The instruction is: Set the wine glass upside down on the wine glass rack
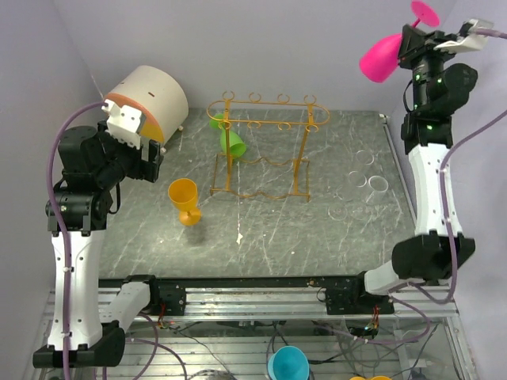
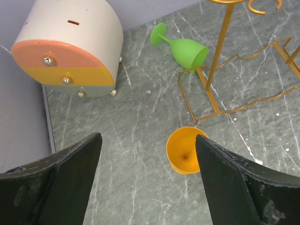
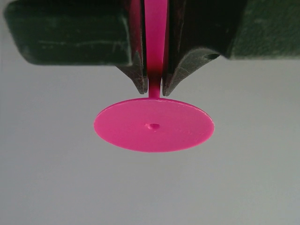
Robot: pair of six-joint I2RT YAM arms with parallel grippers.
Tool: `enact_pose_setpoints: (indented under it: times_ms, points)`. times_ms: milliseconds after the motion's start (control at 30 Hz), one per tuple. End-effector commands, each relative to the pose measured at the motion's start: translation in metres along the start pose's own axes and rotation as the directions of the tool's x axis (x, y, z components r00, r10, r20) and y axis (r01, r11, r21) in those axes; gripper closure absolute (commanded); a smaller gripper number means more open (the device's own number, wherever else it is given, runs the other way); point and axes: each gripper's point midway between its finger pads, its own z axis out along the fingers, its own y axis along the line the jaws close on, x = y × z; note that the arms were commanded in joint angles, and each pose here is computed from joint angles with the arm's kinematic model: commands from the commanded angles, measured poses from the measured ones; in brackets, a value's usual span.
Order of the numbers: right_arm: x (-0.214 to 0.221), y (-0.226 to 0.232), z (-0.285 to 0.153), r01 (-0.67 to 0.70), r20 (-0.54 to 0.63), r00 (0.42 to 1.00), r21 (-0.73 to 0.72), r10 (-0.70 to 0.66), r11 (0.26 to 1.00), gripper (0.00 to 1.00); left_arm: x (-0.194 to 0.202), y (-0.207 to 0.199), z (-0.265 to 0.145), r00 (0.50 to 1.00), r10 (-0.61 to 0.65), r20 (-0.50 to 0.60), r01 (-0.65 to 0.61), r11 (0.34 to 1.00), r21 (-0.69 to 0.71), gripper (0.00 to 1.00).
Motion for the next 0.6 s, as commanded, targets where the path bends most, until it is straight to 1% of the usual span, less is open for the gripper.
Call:
enact_pose_setpoints:
  times_ms: [0,67,100,133,200,333,467,500,567]
  points:
    - [0.082,-0.029,0.007,0.039,-0.126,0.99,-0.14,-0.057,0.989,1.0,-0.005,0.002,-0.005,0.999,-0.02,0.028,0.02,1.0,0.0,0.09]
    - [0.106,-0.031,0.003,0.105,-0.114,0.985,-0.203,-0.13,0.974,1.0,-0.003,0.001,-0.004,0.999,-0.03,0.027,0.03,1.0,0.011,0.09]
    - [0.122,-0.032,-0.002,0.117,-0.116,0.982,-0.232,-0.147,0.966,1.0,0.0,0.0,-0.003,0.999,-0.037,0.023,0.036,0.999,0.022,0.1]
    - [0.13,-0.033,-0.004,0.13,-0.109,0.981,-0.249,-0.161,0.96,1.0,0.002,-0.003,-0.002,0.999,-0.041,0.022,0.04,0.999,0.036,0.1]
    - [0.152,-0.032,-0.003,0.138,-0.133,0.974,-0.294,-0.184,0.946,1.0,0.005,-0.007,0.001,0.999,-0.052,0.017,0.051,0.997,0.063,0.11]
    - [0.189,-0.018,-0.003,0.154,-0.136,0.964,-0.415,-0.229,0.897,1.0,0.012,-0.009,0.005,0.998,-0.061,0.005,0.06,0.995,0.076,0.11]
    - [0.233,-0.003,-0.002,0.14,-0.173,0.948,-0.528,-0.267,0.838,1.0,0.017,-0.01,0.008,0.998,-0.069,-0.002,0.069,0.994,0.081,0.11]
    - [0.24,0.001,-0.004,0.139,-0.167,0.947,-0.558,-0.274,0.818,1.0,0.018,-0.01,0.008,0.997,-0.071,-0.004,0.071,0.994,0.082,0.12]
    - [0.251,0.013,-0.013,0.133,-0.13,0.952,-0.64,-0.278,0.757,1.0,0.021,-0.01,0.008,0.997,-0.07,-0.012,0.071,0.994,0.082,0.12]
